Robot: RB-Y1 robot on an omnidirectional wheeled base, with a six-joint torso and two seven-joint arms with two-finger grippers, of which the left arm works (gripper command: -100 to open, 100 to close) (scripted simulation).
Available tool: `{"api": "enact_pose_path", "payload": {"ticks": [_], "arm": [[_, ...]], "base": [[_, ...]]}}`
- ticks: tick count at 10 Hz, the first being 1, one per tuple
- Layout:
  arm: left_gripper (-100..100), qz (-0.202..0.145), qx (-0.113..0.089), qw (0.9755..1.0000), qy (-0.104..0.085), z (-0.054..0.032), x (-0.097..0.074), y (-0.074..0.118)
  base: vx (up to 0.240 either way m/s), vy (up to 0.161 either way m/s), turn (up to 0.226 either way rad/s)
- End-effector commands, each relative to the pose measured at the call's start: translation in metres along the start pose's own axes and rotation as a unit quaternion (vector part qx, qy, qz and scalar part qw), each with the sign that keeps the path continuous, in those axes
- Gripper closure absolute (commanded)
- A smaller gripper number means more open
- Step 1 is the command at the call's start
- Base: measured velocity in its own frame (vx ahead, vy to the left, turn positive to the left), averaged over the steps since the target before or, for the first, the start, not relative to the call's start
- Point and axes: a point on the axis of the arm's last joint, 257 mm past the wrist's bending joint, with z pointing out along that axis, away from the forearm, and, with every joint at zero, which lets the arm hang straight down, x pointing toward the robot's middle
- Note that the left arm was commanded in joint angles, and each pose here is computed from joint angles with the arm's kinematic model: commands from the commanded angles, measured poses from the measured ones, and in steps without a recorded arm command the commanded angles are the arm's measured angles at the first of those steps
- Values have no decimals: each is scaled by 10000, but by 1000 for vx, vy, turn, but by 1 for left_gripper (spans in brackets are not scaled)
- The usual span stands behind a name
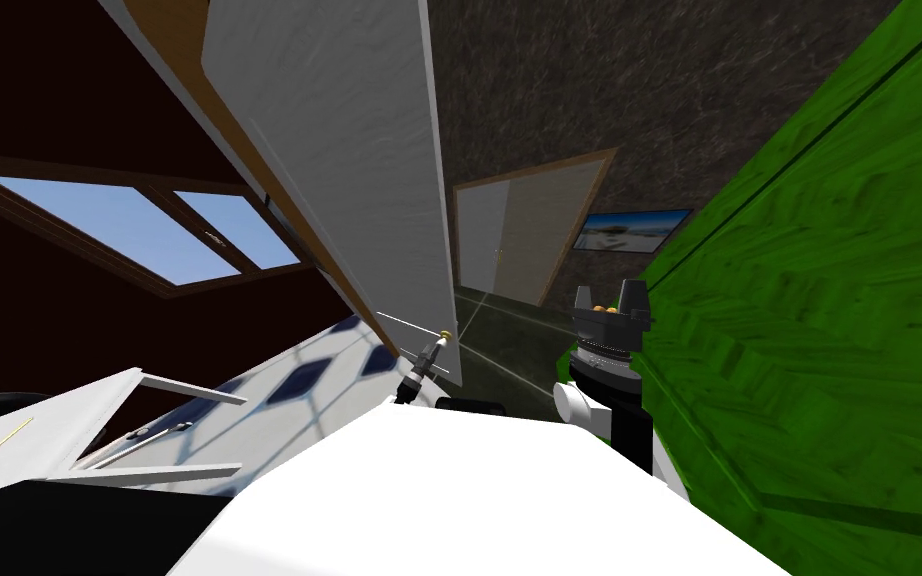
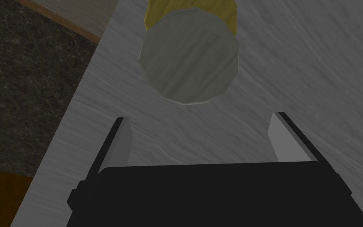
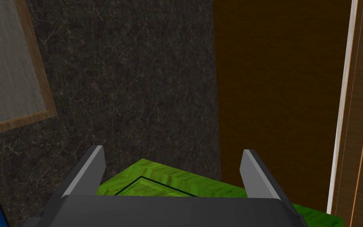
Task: Push the door open
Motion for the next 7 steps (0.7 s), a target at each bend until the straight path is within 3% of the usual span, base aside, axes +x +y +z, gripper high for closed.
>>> {"api": "enact_pose_path", "payload": {"ticks": [1, 3, 4, 6, 7], "arm": [[-100, 211, 2, 9998, 20, -28, -6, 23], [-100, 690, 3, 9976, 94, -125, -31, 95], [-100, 755, 3, 9971, 94, -125, -31, 95], [-100, 1228, 10, 9923, 177, -227, -57, 169], [-100, 1315, 11, 9912, 177, -227, -57, 169]], "base": [[-32, -38, 14], [-29, -37, 33], [-30, -34, 17], [-37, -39, 37], [-37, -30, 18]]}}
